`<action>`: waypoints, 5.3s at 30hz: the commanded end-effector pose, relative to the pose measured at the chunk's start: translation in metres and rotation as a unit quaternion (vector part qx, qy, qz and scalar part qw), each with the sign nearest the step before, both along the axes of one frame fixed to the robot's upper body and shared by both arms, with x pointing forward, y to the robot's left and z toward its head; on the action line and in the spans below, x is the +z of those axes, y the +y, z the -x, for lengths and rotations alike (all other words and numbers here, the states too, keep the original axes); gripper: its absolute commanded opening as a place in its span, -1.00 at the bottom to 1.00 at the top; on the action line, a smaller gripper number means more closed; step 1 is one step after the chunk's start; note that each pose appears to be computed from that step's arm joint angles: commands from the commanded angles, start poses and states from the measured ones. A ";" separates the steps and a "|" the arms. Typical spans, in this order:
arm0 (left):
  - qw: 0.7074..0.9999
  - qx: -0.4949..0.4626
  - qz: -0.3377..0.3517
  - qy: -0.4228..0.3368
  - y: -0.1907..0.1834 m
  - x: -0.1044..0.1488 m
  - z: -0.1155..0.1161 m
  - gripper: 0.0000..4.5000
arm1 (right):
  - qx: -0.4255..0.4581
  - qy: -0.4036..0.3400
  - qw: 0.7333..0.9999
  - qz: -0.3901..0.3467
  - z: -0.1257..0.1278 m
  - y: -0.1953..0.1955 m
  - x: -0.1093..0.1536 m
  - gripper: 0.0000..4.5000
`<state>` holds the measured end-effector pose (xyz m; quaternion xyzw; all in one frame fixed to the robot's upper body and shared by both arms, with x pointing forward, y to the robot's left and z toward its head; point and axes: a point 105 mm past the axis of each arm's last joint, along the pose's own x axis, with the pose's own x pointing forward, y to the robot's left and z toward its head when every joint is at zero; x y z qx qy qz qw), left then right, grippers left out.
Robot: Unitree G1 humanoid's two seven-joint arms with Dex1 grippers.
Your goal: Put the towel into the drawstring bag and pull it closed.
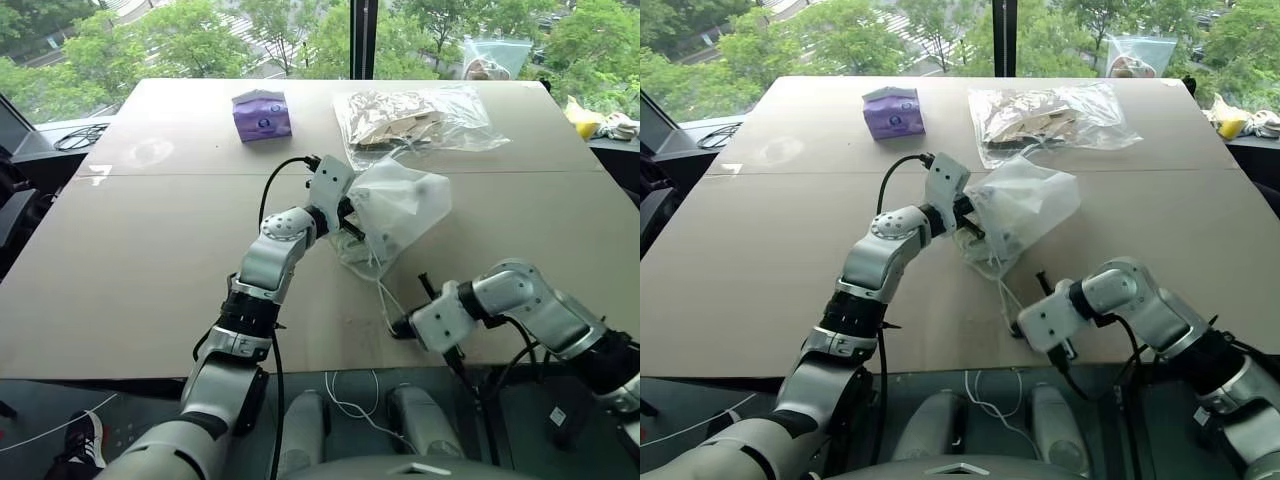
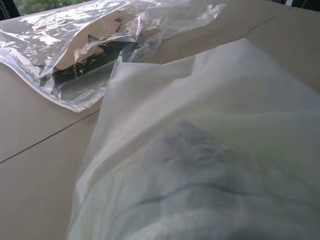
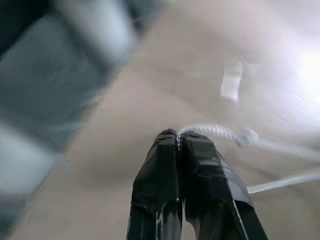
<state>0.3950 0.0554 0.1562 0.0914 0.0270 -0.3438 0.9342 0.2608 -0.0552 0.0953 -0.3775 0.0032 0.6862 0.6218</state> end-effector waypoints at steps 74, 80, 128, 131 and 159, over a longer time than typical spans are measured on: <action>0.994 -0.082 0.032 0.067 -0.115 -0.049 0.002 -1.00 | -0.352 0.153 0.909 -0.164 0.043 -0.128 -0.003 -0.92; 0.994 -0.084 0.035 0.066 -0.116 -0.050 0.004 -1.00 | -0.406 0.130 0.888 -0.174 0.028 -0.145 0.002 -0.92; 0.996 -0.064 0.032 0.059 -0.106 -0.051 0.000 -1.00 | -0.399 0.255 0.820 -0.322 0.008 -0.074 0.010 -0.99; 0.996 -0.065 0.032 0.060 -0.106 -0.051 0.001 -1.00 | -0.313 0.312 0.794 -0.418 0.032 -0.070 0.046 -0.99; 0.950 -0.309 0.002 -0.039 -0.046 0.042 0.079 0.53 | -0.293 0.276 0.595 -0.695 0.002 -0.135 0.116 -1.00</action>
